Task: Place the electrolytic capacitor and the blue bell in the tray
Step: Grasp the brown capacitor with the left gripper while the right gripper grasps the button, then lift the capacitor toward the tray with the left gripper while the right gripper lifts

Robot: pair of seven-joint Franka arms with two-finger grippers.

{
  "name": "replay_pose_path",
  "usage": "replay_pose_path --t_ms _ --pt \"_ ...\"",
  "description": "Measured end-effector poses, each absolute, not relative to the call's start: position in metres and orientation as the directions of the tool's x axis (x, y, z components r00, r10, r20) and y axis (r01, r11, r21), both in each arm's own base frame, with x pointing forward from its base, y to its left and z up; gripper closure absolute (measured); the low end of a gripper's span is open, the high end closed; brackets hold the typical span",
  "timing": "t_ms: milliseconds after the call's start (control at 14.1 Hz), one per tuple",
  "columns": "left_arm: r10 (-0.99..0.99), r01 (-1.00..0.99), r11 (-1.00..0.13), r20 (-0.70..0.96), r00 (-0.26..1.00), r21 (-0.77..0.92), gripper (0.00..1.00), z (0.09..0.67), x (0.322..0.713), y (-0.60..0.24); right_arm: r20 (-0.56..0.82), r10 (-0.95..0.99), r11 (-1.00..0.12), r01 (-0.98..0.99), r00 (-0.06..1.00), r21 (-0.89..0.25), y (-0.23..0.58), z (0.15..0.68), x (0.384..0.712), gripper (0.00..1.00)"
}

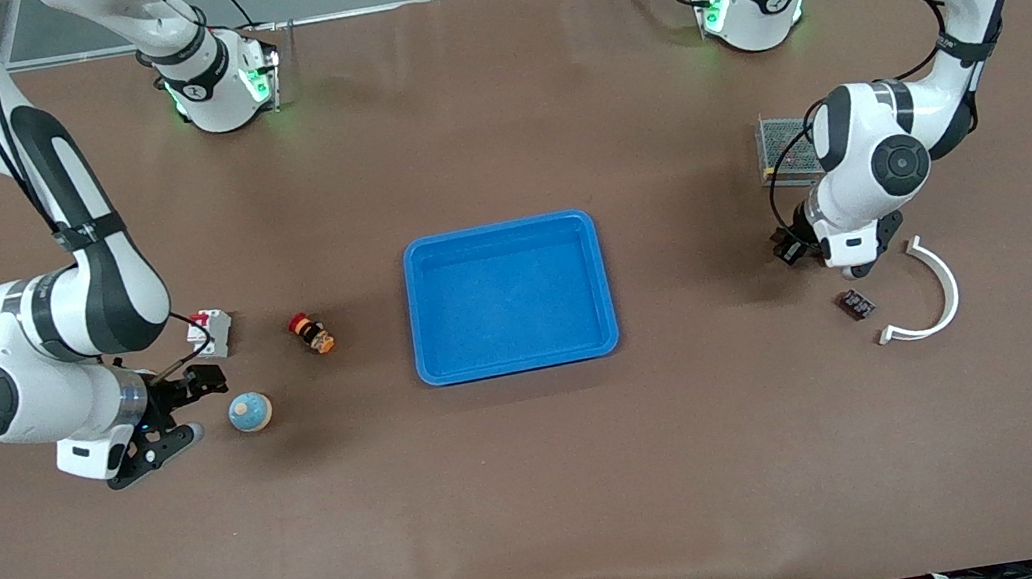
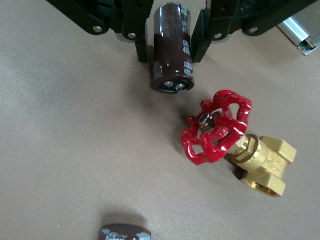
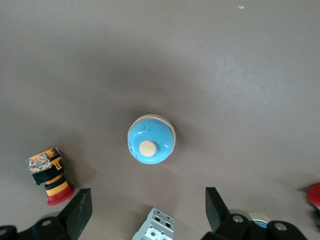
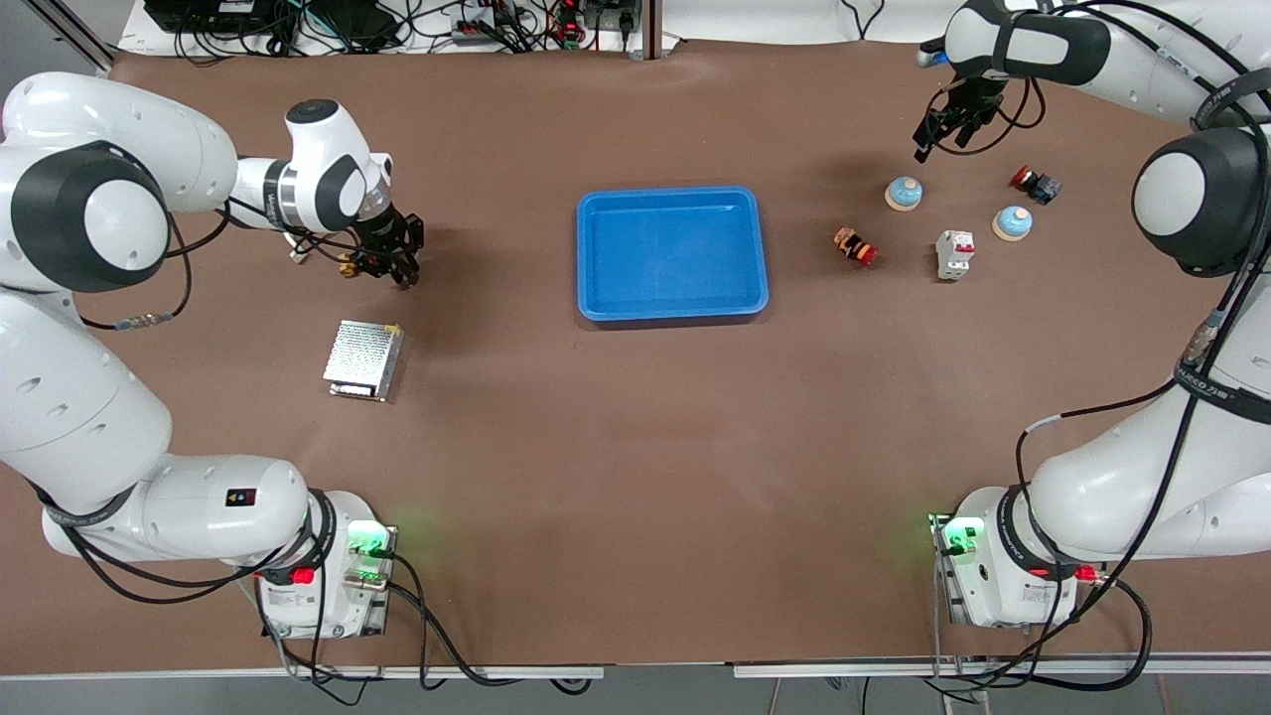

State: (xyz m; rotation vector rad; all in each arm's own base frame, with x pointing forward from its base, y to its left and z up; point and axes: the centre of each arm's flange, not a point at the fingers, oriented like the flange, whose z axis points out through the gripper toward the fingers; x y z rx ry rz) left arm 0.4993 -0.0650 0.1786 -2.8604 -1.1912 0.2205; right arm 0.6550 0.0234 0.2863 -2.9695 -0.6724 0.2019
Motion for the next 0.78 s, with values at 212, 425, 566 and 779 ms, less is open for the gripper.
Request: replay_pose_path --t_ms 212,425,566,779 --pt "0.708 0.704 -0.706 -0.111 0.697 -0.079 0.68 0.182 0.504 -0.066 -0.105 0.435 -0.899 0.423 0.895 -0.118 0.025 0.272 0.656 0.0" --pt "0.705 0.7 -0.709 -0.119 0.699 -0.09 0.68 0.195 0.517 -0.069 -0.109 0.441 -0.895 0.428 0.891 -0.123 0.029 0.25 0.656 0.0" --pt "0.695 0.687 -0.719 -0.127 0.708 -0.101 0.68 0.21 0.529 -0.078 -0.105 0.452 -0.89 0.439 0.886 -0.123 0.038 0.242 0.657 0.0" --pt "0.693 0.683 -0.721 -0.126 0.71 -0.116 0.68 0.234 0.542 -0.107 -0.099 0.461 -0.885 0.45 0.882 -0.12 0.045 0.236 0.657 0.0"
